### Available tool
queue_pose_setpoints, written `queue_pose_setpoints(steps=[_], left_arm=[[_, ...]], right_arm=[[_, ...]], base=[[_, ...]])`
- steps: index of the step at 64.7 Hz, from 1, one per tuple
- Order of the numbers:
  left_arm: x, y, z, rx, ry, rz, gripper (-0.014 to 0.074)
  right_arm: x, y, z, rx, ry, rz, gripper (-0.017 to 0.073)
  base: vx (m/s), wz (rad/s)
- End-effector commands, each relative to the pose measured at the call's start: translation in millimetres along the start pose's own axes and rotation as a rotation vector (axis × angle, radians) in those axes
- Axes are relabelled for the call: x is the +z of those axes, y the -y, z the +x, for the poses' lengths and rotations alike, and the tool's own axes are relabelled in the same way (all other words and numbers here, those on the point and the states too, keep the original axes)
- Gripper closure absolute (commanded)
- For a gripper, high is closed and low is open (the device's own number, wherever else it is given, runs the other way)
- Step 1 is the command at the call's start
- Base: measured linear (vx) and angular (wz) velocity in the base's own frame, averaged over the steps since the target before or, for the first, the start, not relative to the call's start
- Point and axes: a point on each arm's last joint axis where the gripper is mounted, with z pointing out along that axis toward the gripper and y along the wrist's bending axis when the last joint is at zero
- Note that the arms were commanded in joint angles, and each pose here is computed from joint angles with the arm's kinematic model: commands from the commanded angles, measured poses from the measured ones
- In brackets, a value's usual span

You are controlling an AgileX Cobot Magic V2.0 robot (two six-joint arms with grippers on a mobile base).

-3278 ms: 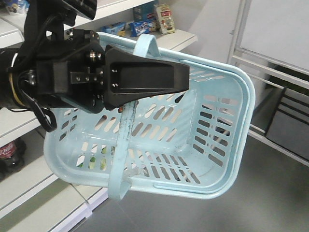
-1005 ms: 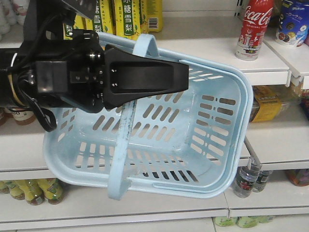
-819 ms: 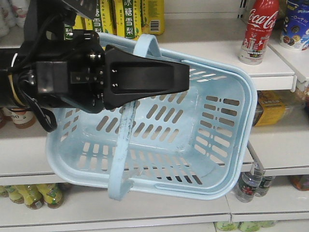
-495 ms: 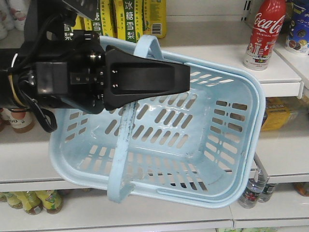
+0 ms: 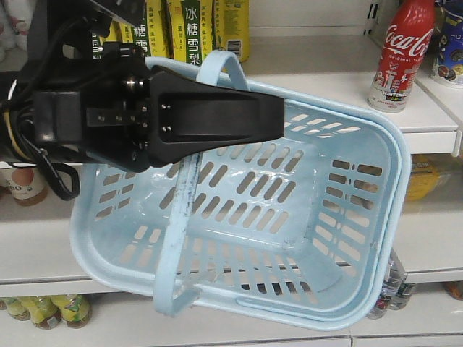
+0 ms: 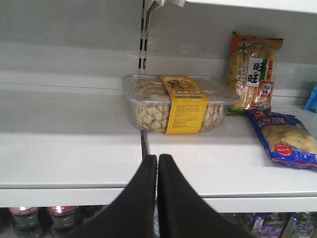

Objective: Place coke in basket with both arms

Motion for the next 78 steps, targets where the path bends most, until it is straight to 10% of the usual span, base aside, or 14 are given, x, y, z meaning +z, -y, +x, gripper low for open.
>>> queue_pose_setpoints(steps=[1, 78], left_arm=[[-2.1, 32.4, -6.7, 0.044, 0.01, 0.181, 0.0599], [-2.1, 32.4, -6.7, 0.044, 0.01, 0.181, 0.0599]], right_arm=[[-0.9, -0.7, -4.6, -0.017, 0.082, -0.005, 0.0564], [-0.9, -0.7, -4.6, -0.017, 0.082, -0.005, 0.0564]], base=[[0.02, 0.0], [0.02, 0.0]])
